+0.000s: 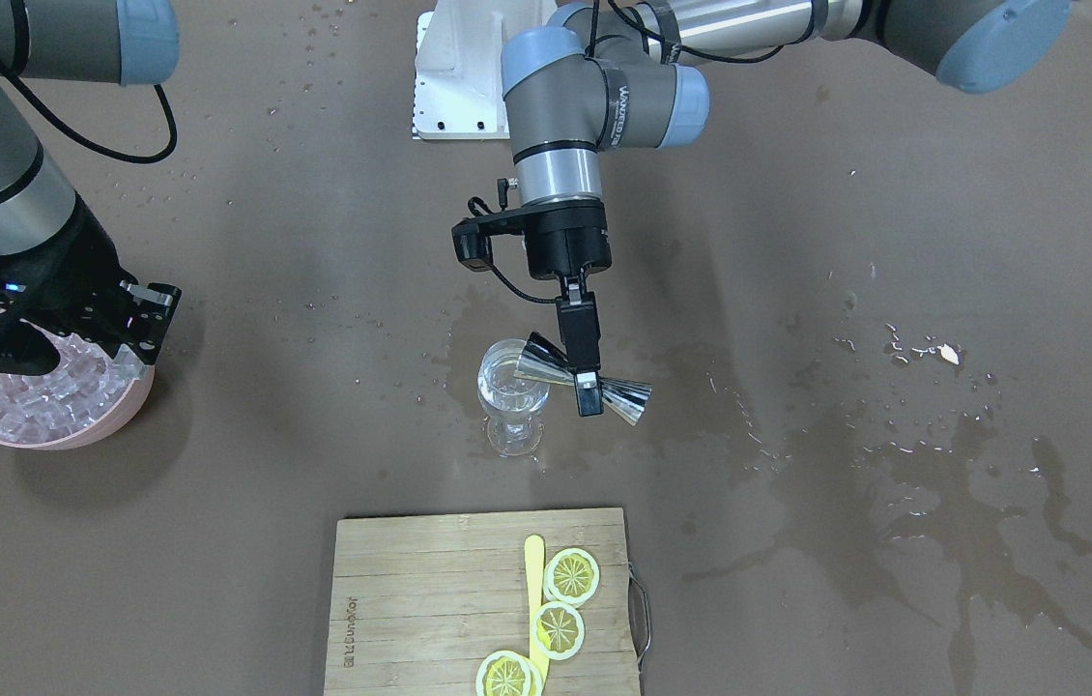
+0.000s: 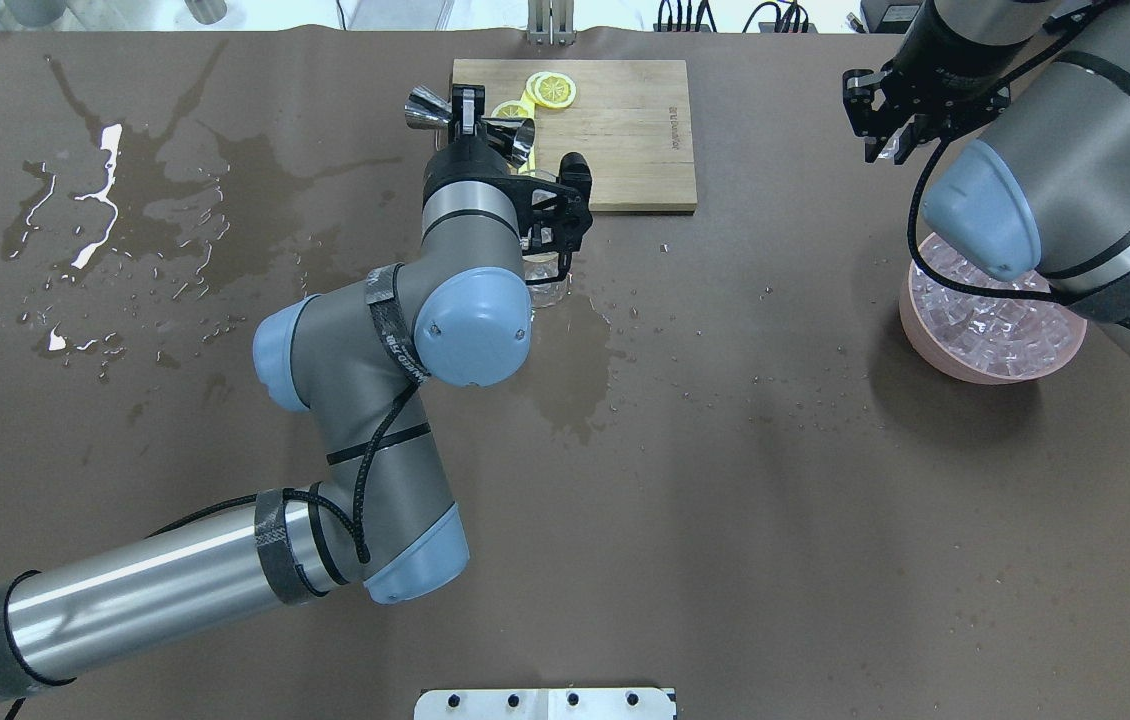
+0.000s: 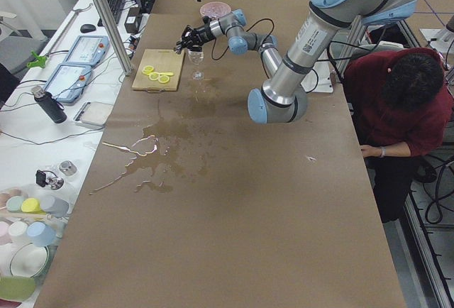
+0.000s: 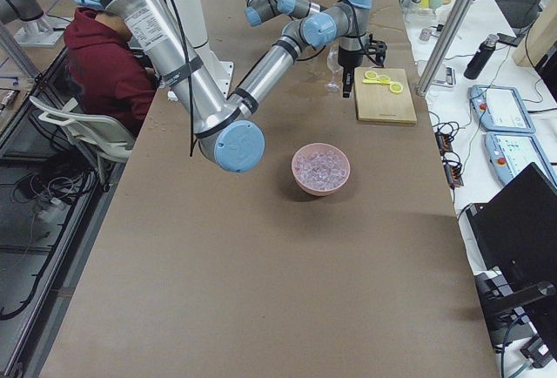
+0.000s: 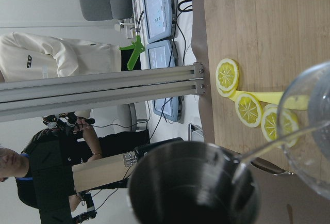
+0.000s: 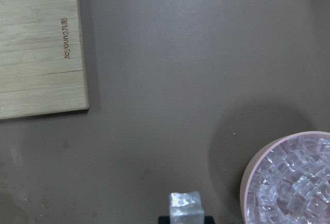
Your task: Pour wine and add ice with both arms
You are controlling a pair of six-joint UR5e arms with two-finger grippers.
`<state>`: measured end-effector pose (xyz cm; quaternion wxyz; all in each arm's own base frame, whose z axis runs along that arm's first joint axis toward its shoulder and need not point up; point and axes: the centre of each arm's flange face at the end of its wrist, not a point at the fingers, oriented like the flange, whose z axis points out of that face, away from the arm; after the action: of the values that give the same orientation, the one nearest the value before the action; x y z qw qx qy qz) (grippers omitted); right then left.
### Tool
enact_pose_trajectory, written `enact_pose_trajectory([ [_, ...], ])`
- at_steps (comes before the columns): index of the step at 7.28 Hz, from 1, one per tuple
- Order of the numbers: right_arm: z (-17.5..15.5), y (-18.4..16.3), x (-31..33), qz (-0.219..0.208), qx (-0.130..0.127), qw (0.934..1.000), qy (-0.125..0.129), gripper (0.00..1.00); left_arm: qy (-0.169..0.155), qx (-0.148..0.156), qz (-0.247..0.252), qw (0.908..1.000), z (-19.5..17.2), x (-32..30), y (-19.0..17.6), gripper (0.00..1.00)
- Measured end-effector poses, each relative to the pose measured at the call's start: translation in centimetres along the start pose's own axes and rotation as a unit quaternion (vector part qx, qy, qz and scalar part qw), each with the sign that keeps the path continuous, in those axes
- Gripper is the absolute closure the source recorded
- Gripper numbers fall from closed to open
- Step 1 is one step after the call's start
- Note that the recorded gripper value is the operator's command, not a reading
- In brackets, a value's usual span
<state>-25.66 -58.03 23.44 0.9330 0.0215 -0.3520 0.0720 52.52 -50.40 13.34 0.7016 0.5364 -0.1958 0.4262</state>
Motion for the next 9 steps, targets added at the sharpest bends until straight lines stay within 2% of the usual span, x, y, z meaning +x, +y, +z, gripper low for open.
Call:
enact_pose_trajectory([
  [5, -2.1, 1.3, -4.8, -0.003, 0.007, 0.9997, -0.024, 0.96, -0.012, -0.007, 0.049, 0.9987, -0.1, -0.3, 0.2, 1.0],
  [9, -3.4, 2.1, -7.2, 0.003, -0.002, 0.9998, -0.021, 0.96, -0.015, -0.006, 0.054, 0.9984, -0.1, -0.3, 0.3, 1.0],
])
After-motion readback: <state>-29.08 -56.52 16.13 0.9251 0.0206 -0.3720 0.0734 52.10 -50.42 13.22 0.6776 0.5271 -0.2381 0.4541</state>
